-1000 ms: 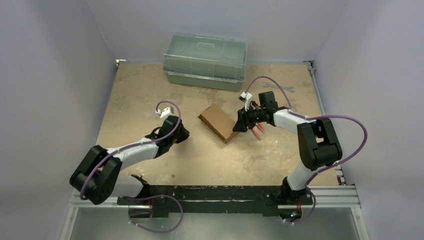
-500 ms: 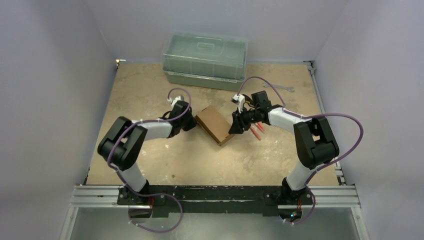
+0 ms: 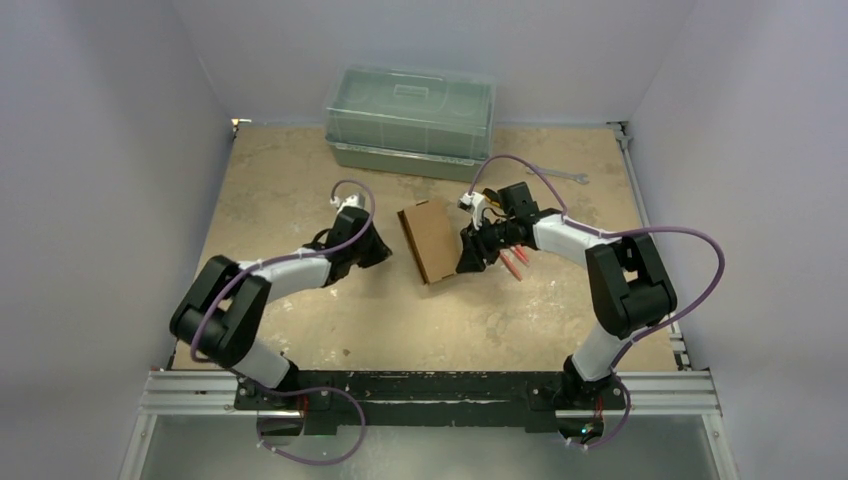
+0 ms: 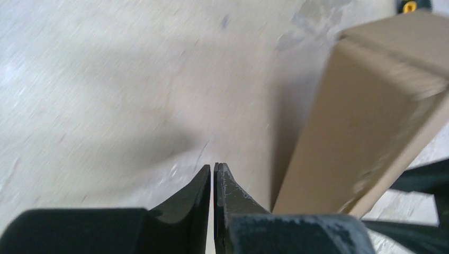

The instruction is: Fold the paper box

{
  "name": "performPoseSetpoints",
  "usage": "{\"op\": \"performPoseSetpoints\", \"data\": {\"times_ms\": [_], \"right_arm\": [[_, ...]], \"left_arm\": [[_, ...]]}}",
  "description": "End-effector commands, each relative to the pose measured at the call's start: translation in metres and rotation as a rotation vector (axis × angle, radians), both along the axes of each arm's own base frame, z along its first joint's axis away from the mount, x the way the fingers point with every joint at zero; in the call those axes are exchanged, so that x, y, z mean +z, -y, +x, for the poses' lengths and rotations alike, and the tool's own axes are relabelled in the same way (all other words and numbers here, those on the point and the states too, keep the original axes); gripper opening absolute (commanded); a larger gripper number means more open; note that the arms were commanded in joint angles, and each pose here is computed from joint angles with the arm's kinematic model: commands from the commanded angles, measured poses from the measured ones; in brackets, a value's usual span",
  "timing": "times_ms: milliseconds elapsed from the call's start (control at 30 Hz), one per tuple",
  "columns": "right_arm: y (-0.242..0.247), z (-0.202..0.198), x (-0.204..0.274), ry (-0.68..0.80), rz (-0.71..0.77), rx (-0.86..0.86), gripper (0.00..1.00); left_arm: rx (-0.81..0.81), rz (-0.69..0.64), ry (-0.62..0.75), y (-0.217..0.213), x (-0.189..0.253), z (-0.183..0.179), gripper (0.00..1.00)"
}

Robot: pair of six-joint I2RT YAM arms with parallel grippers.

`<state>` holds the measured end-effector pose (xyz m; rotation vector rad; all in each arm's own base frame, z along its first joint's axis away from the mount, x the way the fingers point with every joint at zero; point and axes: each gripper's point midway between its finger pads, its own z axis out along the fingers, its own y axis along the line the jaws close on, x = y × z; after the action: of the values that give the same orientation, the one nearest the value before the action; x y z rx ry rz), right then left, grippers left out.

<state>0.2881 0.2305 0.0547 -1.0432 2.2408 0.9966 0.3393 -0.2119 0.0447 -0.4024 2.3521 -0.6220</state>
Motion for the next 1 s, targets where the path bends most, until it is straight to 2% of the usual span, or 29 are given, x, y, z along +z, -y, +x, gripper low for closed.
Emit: {"op": "performPoseSetpoints", "data": {"times_ms": [0, 200, 400, 467, 667, 833, 967], "right_arm": [[0.008, 0.006, 0.000, 0.033, -0.045, 0.002, 0.51], [0.003, 0.007, 0.030, 0.069, 0.042, 0.034, 0.70], [0.009, 0.013, 0.061, 0.126, 0.120, 0.024, 0.78], [0.010, 0.019, 0.072, 0.164, 0.144, 0.015, 0.81], [-0.002, 0.062, 0.095, 0.281, 0.238, -0.141, 0.97], [-0.018, 0.106, 0.096, 0.180, 0.329, -0.303, 0.99], [-0.035, 0.125, 0.084, 0.086, 0.360, -0.352, 0.96]], "left_arm": [[-0.013, 0.038, -0.001, -0.023, 0.002, -0.035, 0.07], [-0.014, -0.074, 0.084, -0.026, 0.031, -0.058, 0.28], [-0.042, -0.154, 0.205, -0.016, 0.065, -0.050, 0.59], [-0.033, -0.160, 0.218, -0.013, 0.068, -0.040, 0.66], [-0.013, -0.228, 0.223, 0.004, 0.072, 0.006, 0.73], [0.012, -0.281, 0.216, 0.008, 0.069, 0.042, 0.78], [0.018, -0.309, 0.169, 0.010, 0.053, 0.062, 0.74]]}}
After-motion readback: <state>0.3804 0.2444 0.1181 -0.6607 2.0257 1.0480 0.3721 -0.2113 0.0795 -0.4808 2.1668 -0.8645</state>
